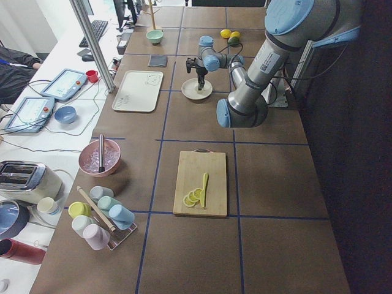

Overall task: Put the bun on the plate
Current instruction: 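Lower the held bun onto the center of the white plate, then open the left gripper and withdraw the left arm away from the plate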

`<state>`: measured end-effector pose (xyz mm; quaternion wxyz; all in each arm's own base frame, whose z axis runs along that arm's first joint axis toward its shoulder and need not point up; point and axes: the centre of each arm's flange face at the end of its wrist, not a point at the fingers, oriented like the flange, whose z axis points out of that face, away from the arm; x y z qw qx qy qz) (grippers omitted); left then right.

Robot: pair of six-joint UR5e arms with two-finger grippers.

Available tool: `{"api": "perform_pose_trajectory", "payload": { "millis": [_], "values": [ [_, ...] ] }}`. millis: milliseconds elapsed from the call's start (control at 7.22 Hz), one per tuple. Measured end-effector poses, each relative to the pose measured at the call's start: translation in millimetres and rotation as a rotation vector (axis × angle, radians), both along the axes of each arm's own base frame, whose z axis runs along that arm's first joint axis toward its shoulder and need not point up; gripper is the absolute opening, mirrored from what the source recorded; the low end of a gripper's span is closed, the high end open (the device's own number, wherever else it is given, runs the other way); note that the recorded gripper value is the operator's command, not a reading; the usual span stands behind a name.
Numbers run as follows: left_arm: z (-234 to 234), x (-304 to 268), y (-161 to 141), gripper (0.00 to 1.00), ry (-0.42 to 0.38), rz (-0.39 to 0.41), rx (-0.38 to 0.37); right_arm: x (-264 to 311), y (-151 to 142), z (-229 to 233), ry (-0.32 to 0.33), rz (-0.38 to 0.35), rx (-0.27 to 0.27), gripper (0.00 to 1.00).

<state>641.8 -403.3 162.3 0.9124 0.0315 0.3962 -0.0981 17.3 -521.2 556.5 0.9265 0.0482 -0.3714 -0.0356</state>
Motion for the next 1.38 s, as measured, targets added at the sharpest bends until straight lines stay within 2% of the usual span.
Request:
{"api": "perform_pose_trajectory", "payload": {
  "millis": [415,692,969,1385],
  "values": [
    [-6,-5,0,0.99,0.009,0.004,0.011,2,1,0,-0.002,0.003,-0.001,1.0],
    [-18,-29,-9,0.99,0.01,0.018,0.046,6,2,2,-0.001,0.008,-0.003,1.0],
    [-32,-84,-19,0.99,-0.033,0.048,0.082,18,13,16,0.001,-0.002,0.003,1.0],
    [13,-211,-50,0.99,-0.051,0.142,0.11,45,47,50,-0.008,-0.022,0.003,1.0]
  ]
}}
